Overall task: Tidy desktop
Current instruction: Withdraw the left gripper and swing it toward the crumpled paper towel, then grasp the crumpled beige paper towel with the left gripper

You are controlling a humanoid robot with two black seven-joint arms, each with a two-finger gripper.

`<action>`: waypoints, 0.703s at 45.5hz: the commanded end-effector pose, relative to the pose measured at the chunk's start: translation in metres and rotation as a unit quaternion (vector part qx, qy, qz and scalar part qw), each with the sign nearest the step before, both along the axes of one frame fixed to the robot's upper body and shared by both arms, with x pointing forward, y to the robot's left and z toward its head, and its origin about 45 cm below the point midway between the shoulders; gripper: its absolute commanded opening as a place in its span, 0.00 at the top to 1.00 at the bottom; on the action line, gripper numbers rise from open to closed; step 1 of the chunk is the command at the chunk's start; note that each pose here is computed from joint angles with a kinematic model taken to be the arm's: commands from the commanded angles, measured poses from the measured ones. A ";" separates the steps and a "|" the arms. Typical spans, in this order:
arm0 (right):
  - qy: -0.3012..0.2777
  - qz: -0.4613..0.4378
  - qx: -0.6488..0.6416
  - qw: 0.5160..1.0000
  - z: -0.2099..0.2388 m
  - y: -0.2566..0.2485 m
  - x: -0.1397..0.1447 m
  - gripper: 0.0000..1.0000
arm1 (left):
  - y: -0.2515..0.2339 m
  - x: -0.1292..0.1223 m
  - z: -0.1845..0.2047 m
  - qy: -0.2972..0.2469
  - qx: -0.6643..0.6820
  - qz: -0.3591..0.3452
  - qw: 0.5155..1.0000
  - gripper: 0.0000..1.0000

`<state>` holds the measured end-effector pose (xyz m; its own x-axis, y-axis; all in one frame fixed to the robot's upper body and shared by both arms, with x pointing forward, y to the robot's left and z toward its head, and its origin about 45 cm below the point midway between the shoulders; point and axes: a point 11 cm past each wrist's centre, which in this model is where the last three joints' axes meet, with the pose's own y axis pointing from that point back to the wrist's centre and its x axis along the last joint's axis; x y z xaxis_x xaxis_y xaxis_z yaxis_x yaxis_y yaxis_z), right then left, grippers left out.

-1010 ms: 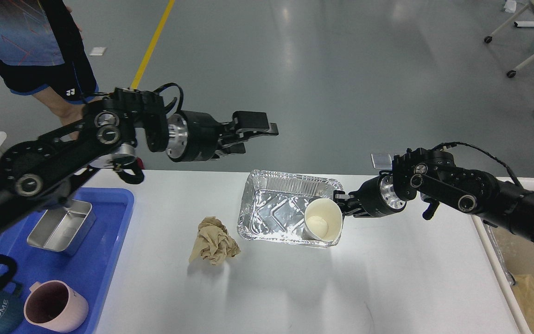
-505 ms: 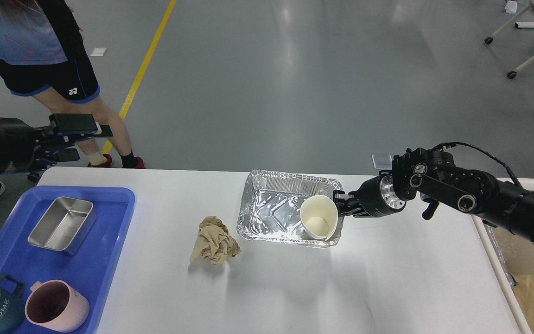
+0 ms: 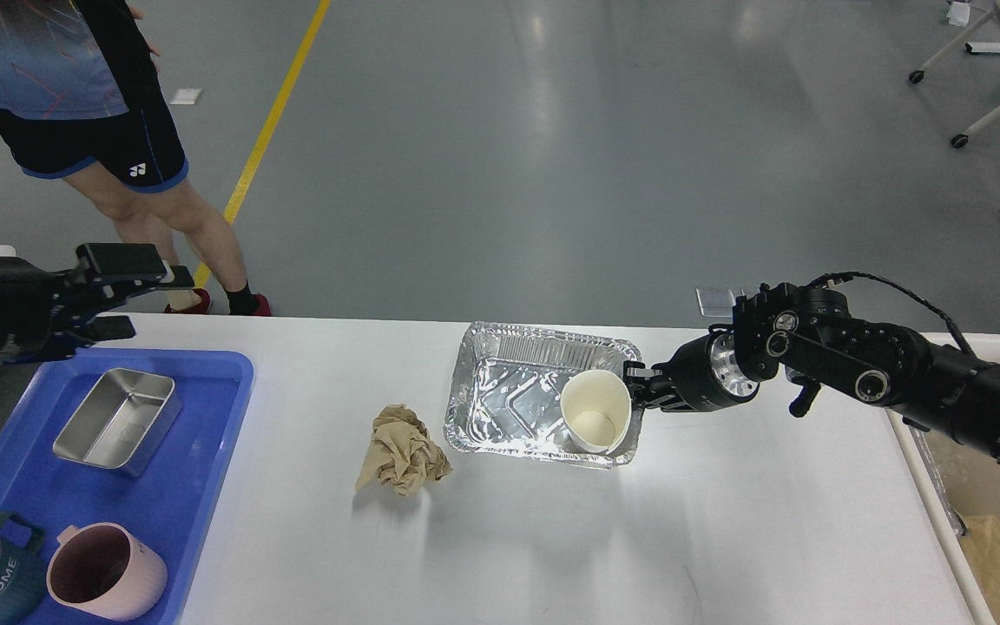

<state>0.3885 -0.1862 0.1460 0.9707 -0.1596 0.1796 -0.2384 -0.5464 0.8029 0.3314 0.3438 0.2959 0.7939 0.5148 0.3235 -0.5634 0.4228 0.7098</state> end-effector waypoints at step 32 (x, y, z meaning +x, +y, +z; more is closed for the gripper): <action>0.003 -0.005 -0.003 1.000 -0.004 -0.005 -0.001 1.00 | -0.152 0.029 -0.207 0.148 -0.028 0.033 0.988 0.04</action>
<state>0.3870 -0.1911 0.1429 0.9702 -0.1678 0.1751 -0.2390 -0.5403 0.8068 0.3596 0.2033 0.1008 0.8175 0.5723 0.0643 -0.3738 0.4424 0.8152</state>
